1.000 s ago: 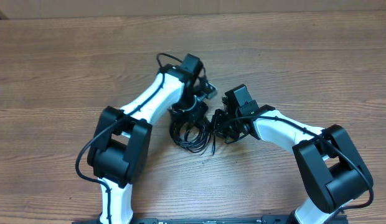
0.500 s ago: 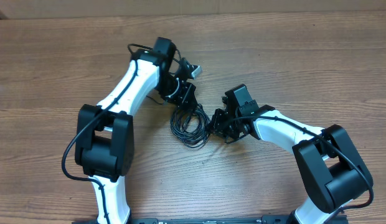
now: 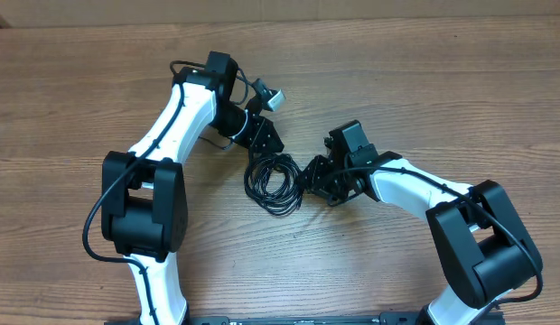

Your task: Untangle cables

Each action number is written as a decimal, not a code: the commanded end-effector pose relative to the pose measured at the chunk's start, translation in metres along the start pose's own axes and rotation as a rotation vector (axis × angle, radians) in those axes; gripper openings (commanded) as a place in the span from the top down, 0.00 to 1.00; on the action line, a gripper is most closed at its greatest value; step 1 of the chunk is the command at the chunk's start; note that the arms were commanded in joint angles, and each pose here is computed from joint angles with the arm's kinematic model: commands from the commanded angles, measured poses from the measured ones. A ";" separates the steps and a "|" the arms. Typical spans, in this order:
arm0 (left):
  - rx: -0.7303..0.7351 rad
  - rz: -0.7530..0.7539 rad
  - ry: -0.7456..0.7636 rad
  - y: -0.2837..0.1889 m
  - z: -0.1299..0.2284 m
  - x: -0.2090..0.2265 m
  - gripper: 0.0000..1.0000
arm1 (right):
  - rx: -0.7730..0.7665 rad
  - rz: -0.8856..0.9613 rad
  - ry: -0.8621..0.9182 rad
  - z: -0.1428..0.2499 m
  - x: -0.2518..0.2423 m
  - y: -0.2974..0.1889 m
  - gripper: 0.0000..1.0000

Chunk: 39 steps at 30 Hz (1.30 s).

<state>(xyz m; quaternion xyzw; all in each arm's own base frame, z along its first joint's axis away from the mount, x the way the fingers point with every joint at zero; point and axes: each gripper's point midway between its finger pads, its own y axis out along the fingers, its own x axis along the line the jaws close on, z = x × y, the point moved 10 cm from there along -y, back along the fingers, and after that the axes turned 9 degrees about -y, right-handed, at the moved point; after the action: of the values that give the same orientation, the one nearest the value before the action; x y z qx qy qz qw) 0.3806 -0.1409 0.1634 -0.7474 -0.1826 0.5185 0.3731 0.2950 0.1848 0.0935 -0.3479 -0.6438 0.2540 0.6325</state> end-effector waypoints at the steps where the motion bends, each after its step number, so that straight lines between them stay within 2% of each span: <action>1: -0.013 -0.180 -0.006 -0.006 -0.006 -0.008 0.76 | 0.068 -0.154 -0.117 0.002 0.011 -0.002 0.71; 4: -0.016 -0.272 -0.037 -0.002 -0.009 -0.006 0.77 | 0.058 -0.187 -0.150 -0.001 0.018 -0.008 0.70; 5: -0.018 -0.296 -0.042 -0.001 -0.009 -0.005 0.77 | 0.047 -0.185 -0.162 -0.002 0.018 -0.009 0.65; 8: -0.017 -0.312 -0.036 0.004 -0.011 -0.005 0.76 | 0.003 -0.123 -0.164 -0.006 0.014 -0.008 0.41; 12: -0.002 -0.313 -0.038 0.011 -0.011 -0.002 0.73 | -0.039 -0.061 -0.160 -0.009 0.010 -0.008 0.33; 14: 0.011 -0.312 -0.047 0.015 -0.011 0.001 0.70 | -0.057 -0.041 -0.157 -0.011 0.008 -0.008 0.32; 20: 0.065 -0.307 -0.080 0.029 -0.006 0.013 0.70 | -0.065 -0.037 -0.140 -0.011 0.008 -0.006 0.30; 27: 0.106 -0.304 -0.105 0.044 -0.003 0.026 0.71 | -0.049 -0.042 -0.155 -0.008 0.009 0.008 0.37; 29: 0.112 -0.304 -0.110 0.047 -0.003 0.028 0.72 | -0.044 -0.046 -0.163 -0.007 0.010 0.012 0.37; 33: 0.120 -0.303 -0.114 0.048 -0.002 0.029 0.81 | -0.046 -0.049 -0.169 -0.007 0.012 0.013 0.38; 39: 0.144 -0.292 -0.103 0.050 0.001 0.025 0.82 | -0.053 -0.033 -0.162 -0.007 0.010 0.013 0.39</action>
<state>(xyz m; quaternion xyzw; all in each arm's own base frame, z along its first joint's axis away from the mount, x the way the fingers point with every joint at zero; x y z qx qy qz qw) 0.3826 -0.1523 0.1145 -0.6569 -0.2784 0.5097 0.4808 0.3004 0.1998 0.0914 -0.3223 -0.7071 0.2551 0.5753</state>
